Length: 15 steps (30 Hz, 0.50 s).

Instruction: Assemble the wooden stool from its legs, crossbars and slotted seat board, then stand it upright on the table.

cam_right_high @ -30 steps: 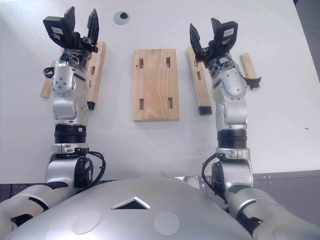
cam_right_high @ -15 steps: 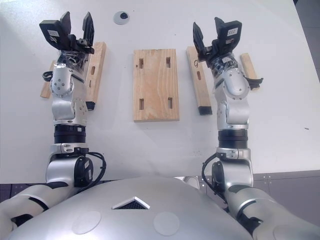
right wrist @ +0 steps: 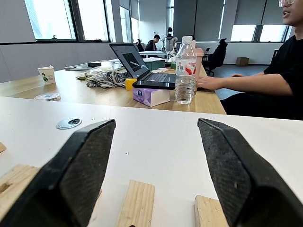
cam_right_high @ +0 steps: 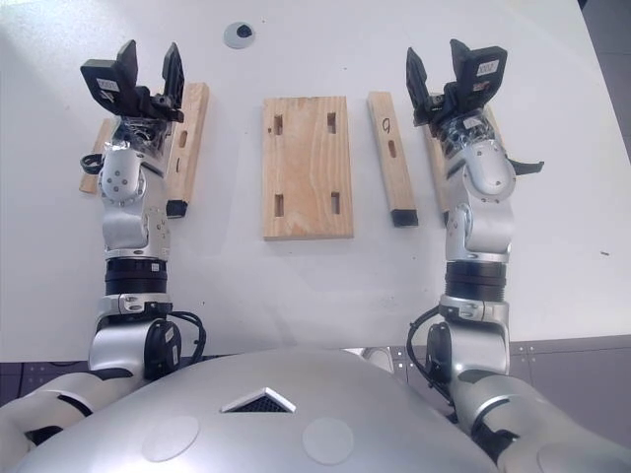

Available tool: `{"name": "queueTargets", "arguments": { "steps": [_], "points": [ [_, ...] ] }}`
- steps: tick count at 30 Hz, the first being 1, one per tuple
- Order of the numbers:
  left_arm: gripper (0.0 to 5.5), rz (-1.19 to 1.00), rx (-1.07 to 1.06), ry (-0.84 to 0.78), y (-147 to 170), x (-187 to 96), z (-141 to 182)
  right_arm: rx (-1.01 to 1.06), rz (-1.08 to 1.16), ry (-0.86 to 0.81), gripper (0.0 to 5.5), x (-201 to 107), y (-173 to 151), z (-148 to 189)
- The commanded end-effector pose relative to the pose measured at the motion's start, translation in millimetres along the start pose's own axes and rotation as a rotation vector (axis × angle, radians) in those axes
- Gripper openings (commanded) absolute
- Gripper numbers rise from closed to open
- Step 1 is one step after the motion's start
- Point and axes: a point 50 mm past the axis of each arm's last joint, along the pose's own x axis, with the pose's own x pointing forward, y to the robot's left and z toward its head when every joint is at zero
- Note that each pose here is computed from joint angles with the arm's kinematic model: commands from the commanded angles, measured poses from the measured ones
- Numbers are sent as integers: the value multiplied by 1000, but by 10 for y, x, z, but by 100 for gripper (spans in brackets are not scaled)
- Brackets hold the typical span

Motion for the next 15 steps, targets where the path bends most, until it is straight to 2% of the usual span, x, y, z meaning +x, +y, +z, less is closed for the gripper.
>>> {"name": "queueTargets", "arguments": {
  "steps": [1, 4, 6, 10, 14, 15],
  "points": [
    [299, 12, 2, 9, 31, -39, -6, -92, -146, 99, 320, -291, -511, -120],
    [299, 23, 5, 17, 50, -80, -20, -148, -197, 263, 320, -635, -878, -295],
    [299, 36, 6, 19, 68, -92, -20, -154, -204, 348, 320, -802, -1012, -392],
    [299, 36, -2, 18, 37, -94, -24, -95, -242, 475, 320, -956, -1150, -624],
    [299, 18, -6, 22, -13, -85, -36, -25, -209, 584, 320, -1040, -1139, -872],
    [295, 11, -6, 21, -22, -74, -32, -24, -204, 598, 303, -1054, -1141, -904]
  ]
}}
